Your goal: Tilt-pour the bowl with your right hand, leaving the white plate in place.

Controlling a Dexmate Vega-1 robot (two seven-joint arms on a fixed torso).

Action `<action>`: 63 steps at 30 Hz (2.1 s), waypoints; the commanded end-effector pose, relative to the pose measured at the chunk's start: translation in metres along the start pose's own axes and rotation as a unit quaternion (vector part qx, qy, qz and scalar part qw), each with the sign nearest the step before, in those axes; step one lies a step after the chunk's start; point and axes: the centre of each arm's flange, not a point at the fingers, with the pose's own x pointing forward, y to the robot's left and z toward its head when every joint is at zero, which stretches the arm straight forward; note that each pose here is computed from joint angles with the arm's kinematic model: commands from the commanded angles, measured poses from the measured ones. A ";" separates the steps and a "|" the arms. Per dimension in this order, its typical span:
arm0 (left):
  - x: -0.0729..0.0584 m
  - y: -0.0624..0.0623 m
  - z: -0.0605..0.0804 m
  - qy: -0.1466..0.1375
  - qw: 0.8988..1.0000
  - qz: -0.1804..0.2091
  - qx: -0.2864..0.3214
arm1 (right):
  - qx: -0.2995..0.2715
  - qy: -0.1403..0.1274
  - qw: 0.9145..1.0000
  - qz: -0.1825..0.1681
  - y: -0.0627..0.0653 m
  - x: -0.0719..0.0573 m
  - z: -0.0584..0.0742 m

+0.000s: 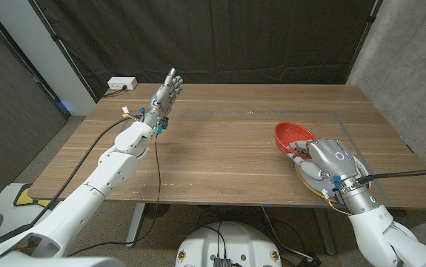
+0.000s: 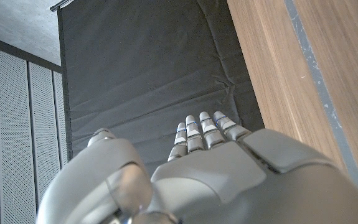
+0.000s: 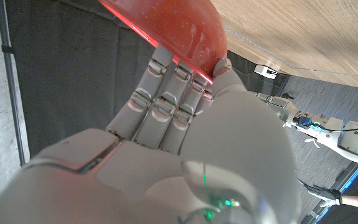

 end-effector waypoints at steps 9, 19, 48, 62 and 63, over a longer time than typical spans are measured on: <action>0.013 -0.015 0.000 0.009 0.999 -0.026 0.022 | 0.031 0.027 0.999 -0.011 -0.006 -0.013 -0.021; 0.020 -0.025 0.003 0.000 0.998 -0.051 0.031 | 0.045 0.040 0.998 -0.021 -0.003 -0.019 -0.026; 0.032 -0.041 0.007 -0.014 0.998 -0.051 0.037 | 0.172 0.118 0.977 -0.041 0.012 -0.034 -0.053; 0.036 -0.045 0.001 -0.006 0.998 -0.047 0.031 | 0.212 0.155 0.962 -0.070 0.013 -0.037 -0.064; 0.036 -0.045 0.001 -0.006 0.998 -0.048 0.031 | 0.217 0.158 0.961 -0.072 0.013 -0.038 -0.065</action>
